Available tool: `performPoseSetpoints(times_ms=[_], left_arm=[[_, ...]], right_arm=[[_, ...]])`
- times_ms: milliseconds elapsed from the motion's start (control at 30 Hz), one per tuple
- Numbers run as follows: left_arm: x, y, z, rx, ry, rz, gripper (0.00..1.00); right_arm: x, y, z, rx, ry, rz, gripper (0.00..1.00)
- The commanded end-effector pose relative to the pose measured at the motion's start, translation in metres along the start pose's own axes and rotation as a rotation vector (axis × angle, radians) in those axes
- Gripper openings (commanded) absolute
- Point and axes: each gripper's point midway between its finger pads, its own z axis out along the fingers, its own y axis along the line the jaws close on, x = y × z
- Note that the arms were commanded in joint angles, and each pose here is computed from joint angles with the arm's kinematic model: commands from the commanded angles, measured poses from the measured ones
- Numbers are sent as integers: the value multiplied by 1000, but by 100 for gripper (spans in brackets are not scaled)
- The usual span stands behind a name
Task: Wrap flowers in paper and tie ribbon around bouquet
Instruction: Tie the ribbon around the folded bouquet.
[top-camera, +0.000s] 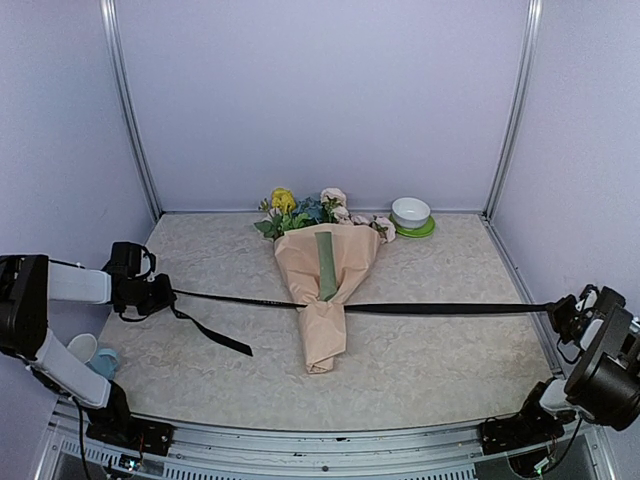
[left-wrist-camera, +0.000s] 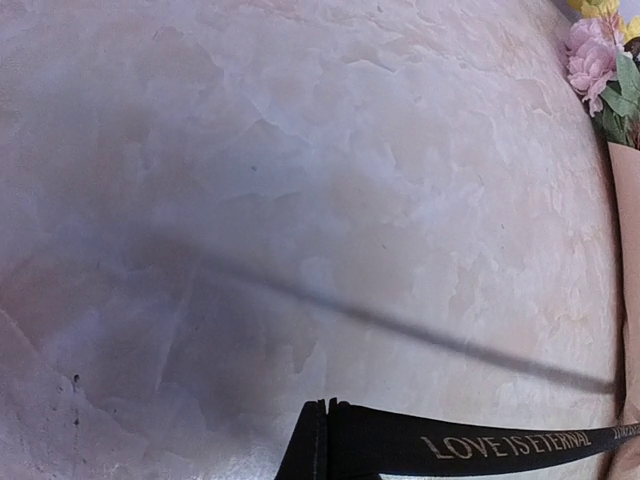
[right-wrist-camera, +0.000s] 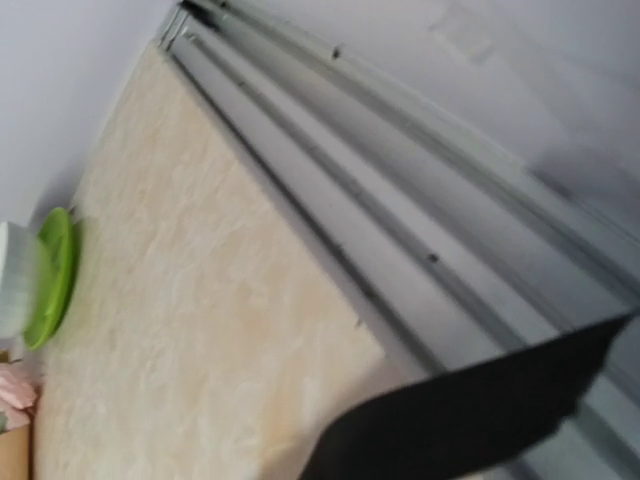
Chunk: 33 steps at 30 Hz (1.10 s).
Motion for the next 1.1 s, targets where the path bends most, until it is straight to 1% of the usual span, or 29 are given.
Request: performPoseSetpoints(times_ms=[0,67,133,167,267,333,400,467,533,633,700,733,767,833,900,967,1067], left_arm=[[-41,-30,-15,-86,-167,87,0],[-40,-91,-21,-27,-177,212,0],[-40,-152,-33,40,-201,321,0],[-43,-183,-44,81,-222,365,0],[-47,-257,-77,191,-283,500,0],[-41,-296,-97,245,-304,579,0],[-39,-325,-120,278,-342,642,0],[-31,-345,-141,300,-383,714,0],[-23,-360,-168,336,-430,771,0],[-11,-377,-204,405,-478,843,0],[-2,-384,-225,447,-501,876,0],[2,-386,-234,465,-510,888,0],[8,-388,-241,483,-509,904,0],[21,-391,-254,518,-508,934,0],[36,-394,-266,561,-504,958,0],[54,-398,-281,618,-496,977,0],[72,-400,-297,670,-486,988,0]], right_arm=[[-61,65,-13,-36,-183,-120,0],[-43,123,-13,-155,-164,-214,0],[-22,172,-14,-290,-118,-242,0],[-11,196,-14,-345,-90,-264,0],[29,264,-17,-496,14,-349,0],[56,311,-27,-628,85,-424,0],[97,352,-42,-775,208,-520,0],[137,382,-61,-909,326,-617,0],[175,399,-84,-1045,440,-707,0],[226,401,-120,-1201,586,-828,0],[260,388,-136,-1222,690,-891,0],[271,379,-136,-1203,731,-906,0],[287,363,-138,-1165,805,-916,0],[307,334,-135,-1075,915,-909,0],[320,301,-129,-959,1000,-882,0],[329,262,-116,-785,1054,-852,0],[336,196,-96,-454,1112,-793,0]])
